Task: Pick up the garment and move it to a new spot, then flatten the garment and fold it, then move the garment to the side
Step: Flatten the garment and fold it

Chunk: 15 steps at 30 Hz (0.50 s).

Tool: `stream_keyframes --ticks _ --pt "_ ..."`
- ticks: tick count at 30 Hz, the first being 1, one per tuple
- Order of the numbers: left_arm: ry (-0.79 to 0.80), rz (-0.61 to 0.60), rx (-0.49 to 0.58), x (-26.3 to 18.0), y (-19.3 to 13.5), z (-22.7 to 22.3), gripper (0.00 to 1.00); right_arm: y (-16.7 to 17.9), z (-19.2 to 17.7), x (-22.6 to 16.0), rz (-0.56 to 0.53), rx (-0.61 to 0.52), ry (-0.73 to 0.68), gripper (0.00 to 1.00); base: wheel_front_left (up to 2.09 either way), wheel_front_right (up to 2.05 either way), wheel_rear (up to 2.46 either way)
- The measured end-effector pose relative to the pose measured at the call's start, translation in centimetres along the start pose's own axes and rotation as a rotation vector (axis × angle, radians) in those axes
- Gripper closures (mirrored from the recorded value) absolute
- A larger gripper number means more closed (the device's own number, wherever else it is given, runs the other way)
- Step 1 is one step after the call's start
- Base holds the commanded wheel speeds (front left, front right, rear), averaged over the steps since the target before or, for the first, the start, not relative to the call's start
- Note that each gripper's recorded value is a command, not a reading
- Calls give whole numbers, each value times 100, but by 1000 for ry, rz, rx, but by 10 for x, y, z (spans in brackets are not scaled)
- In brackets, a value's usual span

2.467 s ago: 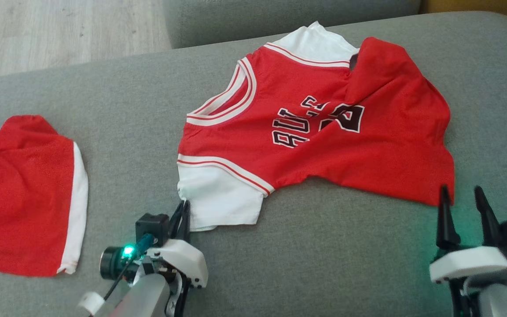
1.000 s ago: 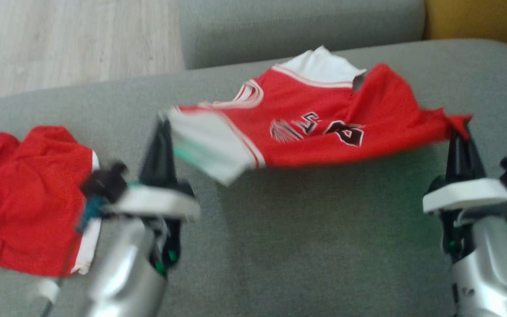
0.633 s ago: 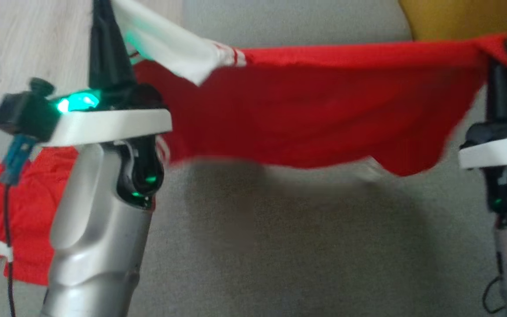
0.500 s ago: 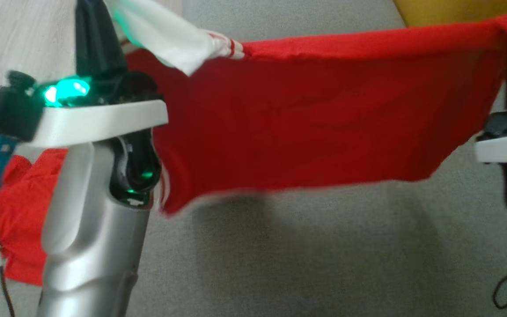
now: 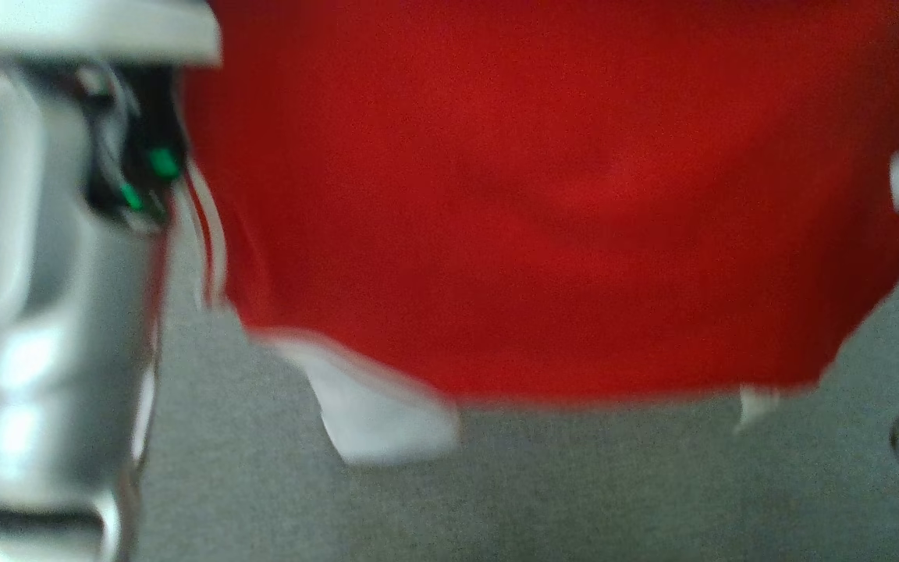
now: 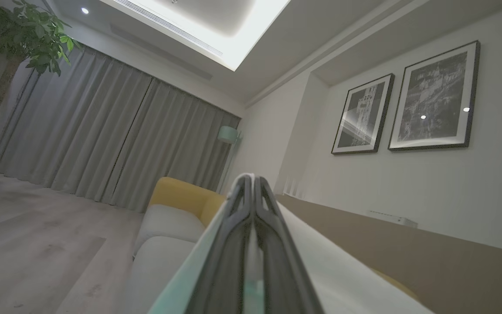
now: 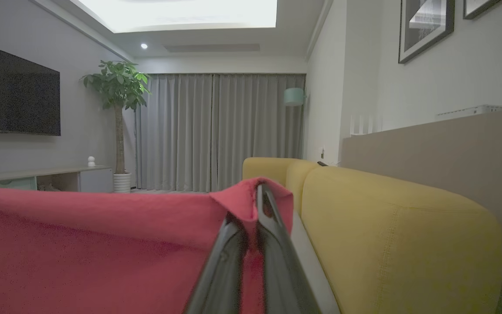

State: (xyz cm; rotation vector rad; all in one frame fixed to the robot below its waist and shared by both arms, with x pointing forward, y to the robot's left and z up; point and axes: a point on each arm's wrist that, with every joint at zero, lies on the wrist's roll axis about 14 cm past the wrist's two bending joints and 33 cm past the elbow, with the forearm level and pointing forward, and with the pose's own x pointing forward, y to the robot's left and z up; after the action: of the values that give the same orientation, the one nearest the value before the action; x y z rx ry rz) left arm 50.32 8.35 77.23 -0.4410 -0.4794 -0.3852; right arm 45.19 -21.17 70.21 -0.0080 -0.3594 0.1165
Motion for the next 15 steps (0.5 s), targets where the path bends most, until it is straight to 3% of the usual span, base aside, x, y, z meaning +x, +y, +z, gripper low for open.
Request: stream_keyframes --ticks 5,9,12,15 --pt "26 68 87 59 50 -25 100 -11 -34 79 9 -38 71 100 0 0 0" --pt "-40 99 122 97 73 -25 100 -22 -35 133 0 -126 11 100 0 0 0" --pt "-67 102 138 112 83 -31 100 -29 -36 159 -14 -166 -43 100 0 0 0" --pt "-13 109 141 107 94 -55 100 -26 -72 163 -2 -175 16 100 0 0 0"
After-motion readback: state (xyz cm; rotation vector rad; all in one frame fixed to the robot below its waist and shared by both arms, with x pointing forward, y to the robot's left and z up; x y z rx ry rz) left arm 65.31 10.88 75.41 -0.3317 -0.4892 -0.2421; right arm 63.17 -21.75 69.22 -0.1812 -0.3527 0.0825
